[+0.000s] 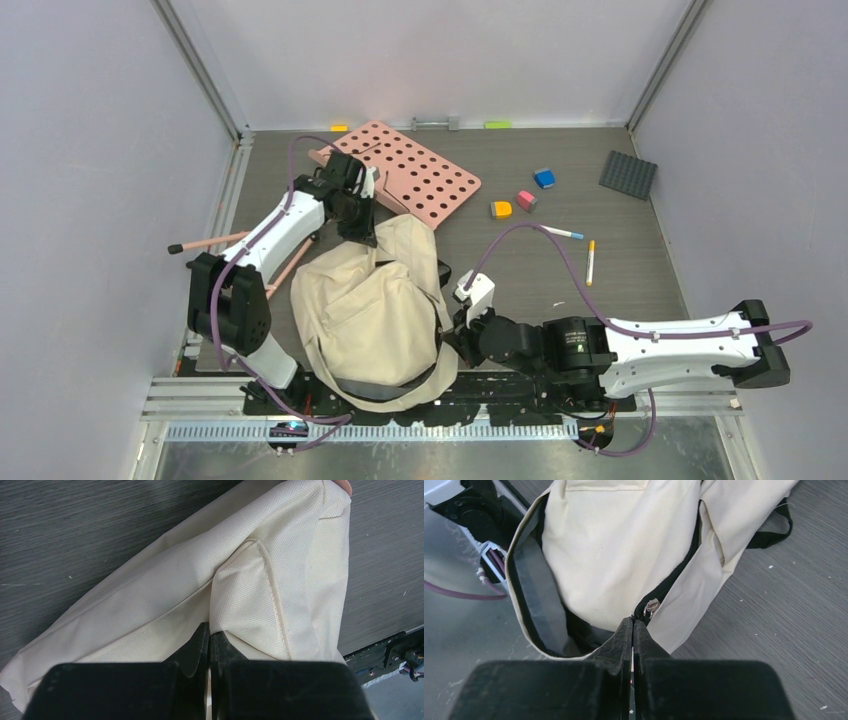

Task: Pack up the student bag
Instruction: Zip the student bag at the center of the board.

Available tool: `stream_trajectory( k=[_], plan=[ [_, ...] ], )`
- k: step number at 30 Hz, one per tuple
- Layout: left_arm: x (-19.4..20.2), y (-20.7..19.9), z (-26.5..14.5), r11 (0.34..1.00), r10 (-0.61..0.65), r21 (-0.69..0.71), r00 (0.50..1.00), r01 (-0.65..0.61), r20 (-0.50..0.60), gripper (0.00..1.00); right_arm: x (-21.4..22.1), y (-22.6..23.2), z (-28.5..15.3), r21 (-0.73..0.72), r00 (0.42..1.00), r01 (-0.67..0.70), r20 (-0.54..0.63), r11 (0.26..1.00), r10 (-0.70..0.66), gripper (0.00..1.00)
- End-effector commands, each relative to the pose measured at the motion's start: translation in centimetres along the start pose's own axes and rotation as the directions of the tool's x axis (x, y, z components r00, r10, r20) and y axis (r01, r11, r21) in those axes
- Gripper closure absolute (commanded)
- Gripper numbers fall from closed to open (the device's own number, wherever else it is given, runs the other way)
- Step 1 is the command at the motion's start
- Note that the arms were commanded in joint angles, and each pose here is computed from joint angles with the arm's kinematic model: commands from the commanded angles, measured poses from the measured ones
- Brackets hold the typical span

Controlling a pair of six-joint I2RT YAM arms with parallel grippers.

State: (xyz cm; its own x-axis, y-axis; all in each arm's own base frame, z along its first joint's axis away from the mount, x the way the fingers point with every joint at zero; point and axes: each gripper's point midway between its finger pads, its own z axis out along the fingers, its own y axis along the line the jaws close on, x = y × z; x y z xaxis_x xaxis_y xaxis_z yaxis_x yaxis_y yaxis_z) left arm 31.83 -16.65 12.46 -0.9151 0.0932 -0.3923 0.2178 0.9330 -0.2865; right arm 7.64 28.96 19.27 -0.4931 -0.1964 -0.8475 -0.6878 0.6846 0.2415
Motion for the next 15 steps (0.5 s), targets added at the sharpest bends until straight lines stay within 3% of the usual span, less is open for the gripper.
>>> stream_trajectory(
  k=[1,2,4,8,10,15],
  plan=[
    [-4.4,5.3,-1.9,0.972,0.047,-0.236,0.982,-0.002,0.183,1.0,-2.7,4.0,-2.0,-0.173,0.999,-0.034,0.033,0.984,0.04,0.99],
    [-4.4,5.0,-2.0,0.969,0.068,-0.244,0.981,-0.022,0.181,1.0,-2.9,3.9,-2.1,-0.169,0.998,-0.032,0.041,0.985,0.039,0.99],
    [-4.5,4.3,-2.8,0.962,0.12,-0.265,0.975,-0.068,0.187,0.89,-3.1,3.3,-2.0,-0.141,0.998,-0.023,0.059,0.99,0.032,0.99],
    [-4.4,1.7,-4.8,0.956,0.204,-0.259,0.948,-0.139,0.243,0.42,-3.6,1.2,-1.7,-0.048,0.994,-0.008,0.112,0.999,0.014,0.99],
    [-4.1,-0.3,-6.2,0.954,0.247,-0.239,0.924,-0.179,0.292,0.26,-3.7,0.5,-1.6,-0.013,0.991,-0.006,0.133,1.0,0.008,0.99],
    [-1.7,-6.1,-7.0,0.949,0.316,-0.12,0.896,-0.293,0.311,0.17,-3.8,-0.3,-1.2,0.036,0.988,-0.003,0.156,0.999,-0.003,0.99]
  ],
)
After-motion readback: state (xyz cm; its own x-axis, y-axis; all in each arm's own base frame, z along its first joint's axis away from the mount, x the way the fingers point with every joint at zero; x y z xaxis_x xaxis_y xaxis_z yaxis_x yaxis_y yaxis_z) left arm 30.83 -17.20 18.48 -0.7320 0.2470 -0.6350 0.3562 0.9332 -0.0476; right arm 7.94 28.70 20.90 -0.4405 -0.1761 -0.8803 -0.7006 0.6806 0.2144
